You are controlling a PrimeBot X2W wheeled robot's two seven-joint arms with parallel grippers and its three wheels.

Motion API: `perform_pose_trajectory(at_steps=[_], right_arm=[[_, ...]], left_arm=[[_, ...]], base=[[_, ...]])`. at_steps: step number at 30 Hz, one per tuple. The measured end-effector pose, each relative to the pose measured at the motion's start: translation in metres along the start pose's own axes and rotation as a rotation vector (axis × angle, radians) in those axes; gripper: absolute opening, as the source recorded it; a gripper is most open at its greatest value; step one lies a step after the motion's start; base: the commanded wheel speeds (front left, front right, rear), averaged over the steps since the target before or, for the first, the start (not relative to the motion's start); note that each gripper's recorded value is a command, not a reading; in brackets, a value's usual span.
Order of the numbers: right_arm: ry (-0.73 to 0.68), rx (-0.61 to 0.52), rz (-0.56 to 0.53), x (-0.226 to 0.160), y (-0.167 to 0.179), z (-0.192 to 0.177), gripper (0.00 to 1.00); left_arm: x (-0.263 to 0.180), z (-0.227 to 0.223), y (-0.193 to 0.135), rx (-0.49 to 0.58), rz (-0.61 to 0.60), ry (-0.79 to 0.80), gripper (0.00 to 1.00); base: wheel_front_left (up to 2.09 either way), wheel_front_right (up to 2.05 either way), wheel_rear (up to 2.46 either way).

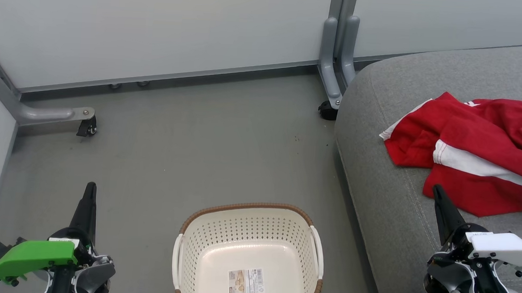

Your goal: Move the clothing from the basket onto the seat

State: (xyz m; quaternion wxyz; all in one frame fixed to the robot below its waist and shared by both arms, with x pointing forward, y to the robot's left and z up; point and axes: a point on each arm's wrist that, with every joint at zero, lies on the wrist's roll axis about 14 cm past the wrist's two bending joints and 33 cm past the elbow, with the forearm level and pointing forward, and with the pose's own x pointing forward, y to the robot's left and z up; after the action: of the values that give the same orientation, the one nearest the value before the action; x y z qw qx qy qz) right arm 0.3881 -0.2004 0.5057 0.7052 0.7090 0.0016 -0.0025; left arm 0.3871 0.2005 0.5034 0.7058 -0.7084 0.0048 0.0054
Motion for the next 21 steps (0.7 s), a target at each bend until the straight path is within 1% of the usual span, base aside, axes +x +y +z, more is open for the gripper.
perform_pose_trajectory(at_steps=[21], right_arm=[[0.001, 0.0, 0.0, 0.0, -0.0001, -0.0002, 0.0]], left_arm=[[0.0, -0.0002, 0.0001, -0.002, 0.0, 0.0, 0.0]], base=[[0.0, 0.0, 0.0]])
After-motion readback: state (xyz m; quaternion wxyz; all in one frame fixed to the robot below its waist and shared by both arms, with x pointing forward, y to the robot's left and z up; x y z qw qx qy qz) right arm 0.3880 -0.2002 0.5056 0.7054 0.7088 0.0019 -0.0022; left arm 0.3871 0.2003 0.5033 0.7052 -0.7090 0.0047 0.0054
